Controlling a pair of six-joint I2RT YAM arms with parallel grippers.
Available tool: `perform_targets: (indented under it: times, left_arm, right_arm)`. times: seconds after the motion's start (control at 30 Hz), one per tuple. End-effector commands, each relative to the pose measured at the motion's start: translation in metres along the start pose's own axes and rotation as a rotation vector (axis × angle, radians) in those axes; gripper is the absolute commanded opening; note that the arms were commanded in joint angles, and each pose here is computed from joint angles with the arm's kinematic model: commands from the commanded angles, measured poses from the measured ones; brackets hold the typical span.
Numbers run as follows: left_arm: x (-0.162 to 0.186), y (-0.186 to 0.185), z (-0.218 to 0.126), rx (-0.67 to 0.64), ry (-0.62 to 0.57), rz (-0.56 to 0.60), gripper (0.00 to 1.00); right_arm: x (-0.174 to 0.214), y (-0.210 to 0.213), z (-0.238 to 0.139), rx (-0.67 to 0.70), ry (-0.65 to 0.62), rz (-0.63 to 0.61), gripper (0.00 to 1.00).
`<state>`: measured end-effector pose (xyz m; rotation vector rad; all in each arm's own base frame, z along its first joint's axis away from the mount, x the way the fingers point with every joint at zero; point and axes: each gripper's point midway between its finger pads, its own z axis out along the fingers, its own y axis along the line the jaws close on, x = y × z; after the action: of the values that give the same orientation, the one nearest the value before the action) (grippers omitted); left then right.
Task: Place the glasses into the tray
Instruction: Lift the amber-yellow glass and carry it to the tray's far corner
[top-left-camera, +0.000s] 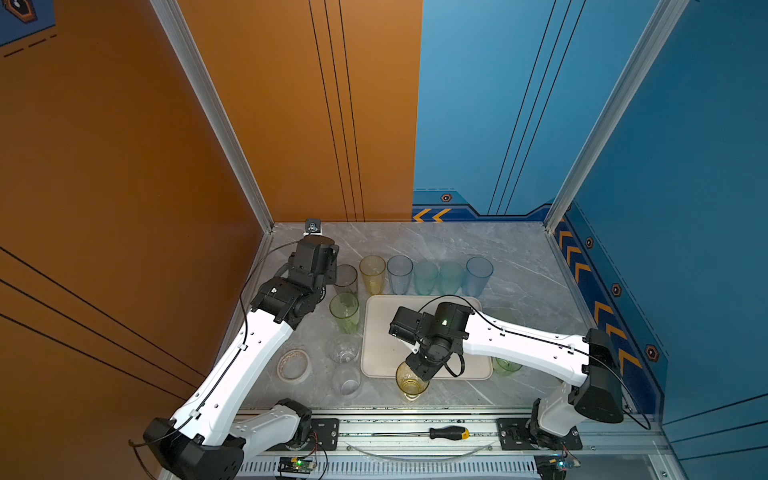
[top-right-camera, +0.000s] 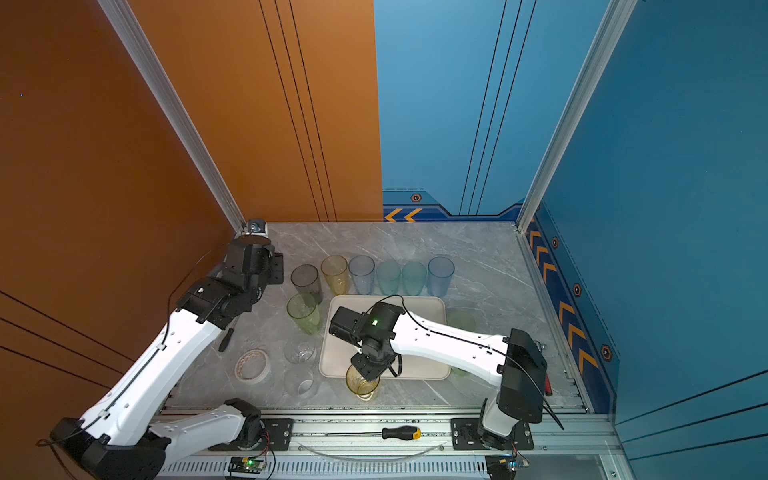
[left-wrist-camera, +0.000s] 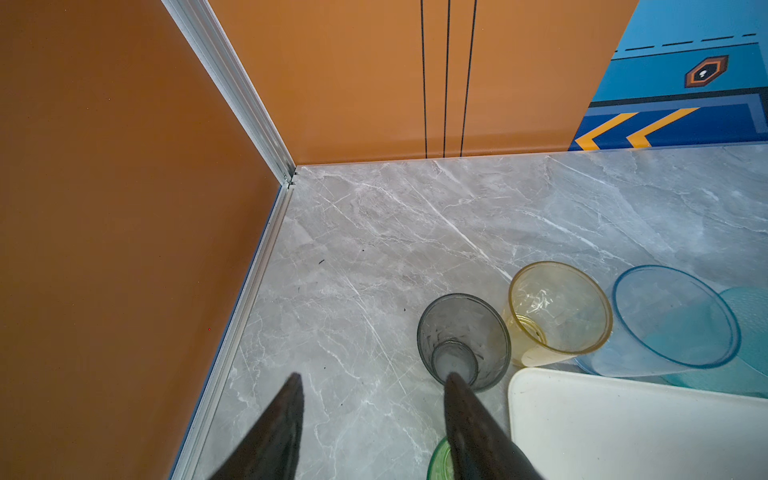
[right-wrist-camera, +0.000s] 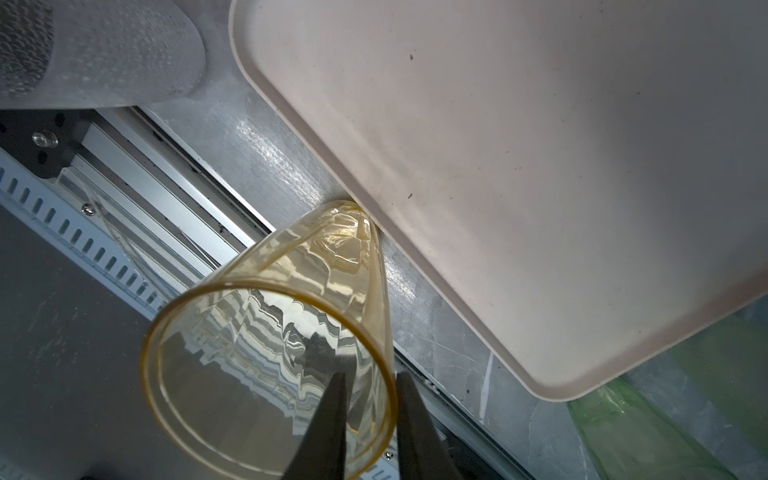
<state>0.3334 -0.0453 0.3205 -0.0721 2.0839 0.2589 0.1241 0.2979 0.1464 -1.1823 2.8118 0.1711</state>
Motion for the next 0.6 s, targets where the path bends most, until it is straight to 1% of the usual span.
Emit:
perform_targets:
  times: [0.0, 0.17, 0.33, 0.5, 0.57]
  left_arm:
    - [0.003, 0.002, 0.000, 0.005, 0.017, 0.011, 0.55]
    - [0.004, 0.002, 0.001, 0.003, 0.021, 0.012, 0.55]
    - [0.005, 0.001, 0.003, 0.004, 0.027, 0.014, 0.55]
    - [0.007, 0.000, 0.005, 0.004, 0.033, 0.016, 0.55]
    - [0.007, 0.001, 0.005, 0.004, 0.033, 0.017, 0.55]
  right_arm:
    - [-0.003, 0.000, 0.005, -0.004, 0.001, -0.013, 0.19]
    - [-0.007, -0.004, 0.003, 0.024, -0.020, -0.016, 0.16]
    - [-0.010, -0.010, 0.001, 0.055, -0.038, -0.018, 0.10]
    - [-0.012, -0.010, 0.001, 0.067, -0.042, -0.026, 0.07]
    - [-0.014, -0.010, 0.001, 0.074, -0.046, -0.028, 0.03]
